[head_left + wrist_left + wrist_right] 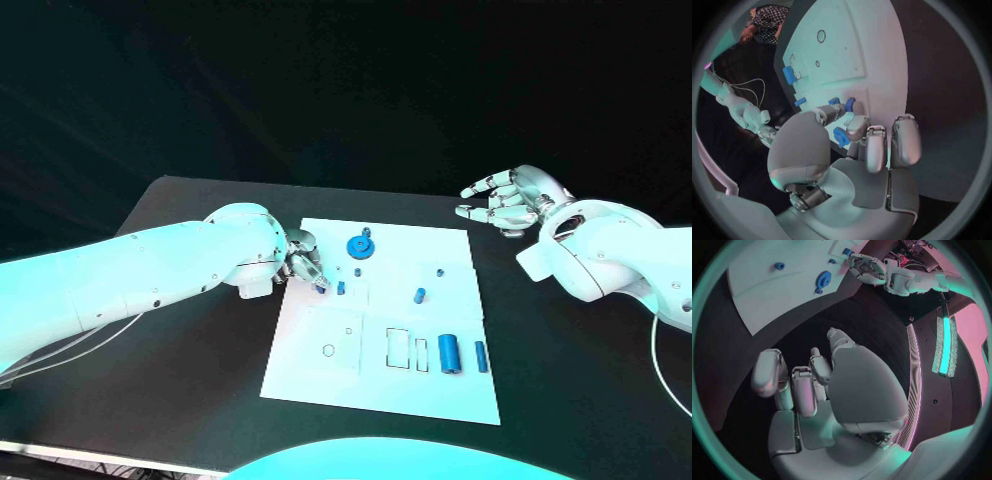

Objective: Assemble the parts on the task board

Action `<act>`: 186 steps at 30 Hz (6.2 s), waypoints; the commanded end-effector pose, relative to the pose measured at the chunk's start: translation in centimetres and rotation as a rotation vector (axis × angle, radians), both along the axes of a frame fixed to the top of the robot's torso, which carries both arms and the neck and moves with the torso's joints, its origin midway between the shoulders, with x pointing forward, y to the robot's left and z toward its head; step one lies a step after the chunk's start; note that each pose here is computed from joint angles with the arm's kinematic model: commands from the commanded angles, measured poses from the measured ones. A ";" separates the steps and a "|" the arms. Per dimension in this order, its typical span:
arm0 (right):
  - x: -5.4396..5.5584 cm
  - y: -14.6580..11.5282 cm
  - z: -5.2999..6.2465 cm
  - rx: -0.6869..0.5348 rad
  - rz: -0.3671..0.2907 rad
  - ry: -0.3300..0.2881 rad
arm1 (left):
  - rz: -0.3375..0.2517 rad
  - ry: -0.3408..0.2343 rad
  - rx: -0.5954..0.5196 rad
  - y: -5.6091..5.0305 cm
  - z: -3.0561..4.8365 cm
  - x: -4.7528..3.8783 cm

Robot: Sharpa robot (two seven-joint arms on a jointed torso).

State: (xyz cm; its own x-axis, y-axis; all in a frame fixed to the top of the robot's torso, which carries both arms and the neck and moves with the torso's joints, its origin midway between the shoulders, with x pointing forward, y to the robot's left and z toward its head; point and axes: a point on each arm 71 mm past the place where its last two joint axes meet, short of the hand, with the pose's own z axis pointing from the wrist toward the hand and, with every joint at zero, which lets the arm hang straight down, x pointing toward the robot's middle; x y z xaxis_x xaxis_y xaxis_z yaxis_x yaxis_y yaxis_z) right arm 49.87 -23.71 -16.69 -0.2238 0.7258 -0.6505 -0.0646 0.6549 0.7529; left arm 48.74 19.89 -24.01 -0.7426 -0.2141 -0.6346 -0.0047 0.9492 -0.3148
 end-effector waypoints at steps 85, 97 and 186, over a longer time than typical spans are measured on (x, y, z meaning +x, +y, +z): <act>0.0 -0.2 0.1 0.026 -0.003 -0.057 | -0.327 -0.574 -0.325 -4.4 2.35 0.19; 0.0 -0.1 0.1 0.038 -0.001 -0.074 | -0.399 -0.512 -0.215 -5.5 0.46 0.34; -0.2 0.4 -0.1 0.022 0.033 -0.072 | -0.355 -0.425 -0.104 -6.3 -0.95 1.44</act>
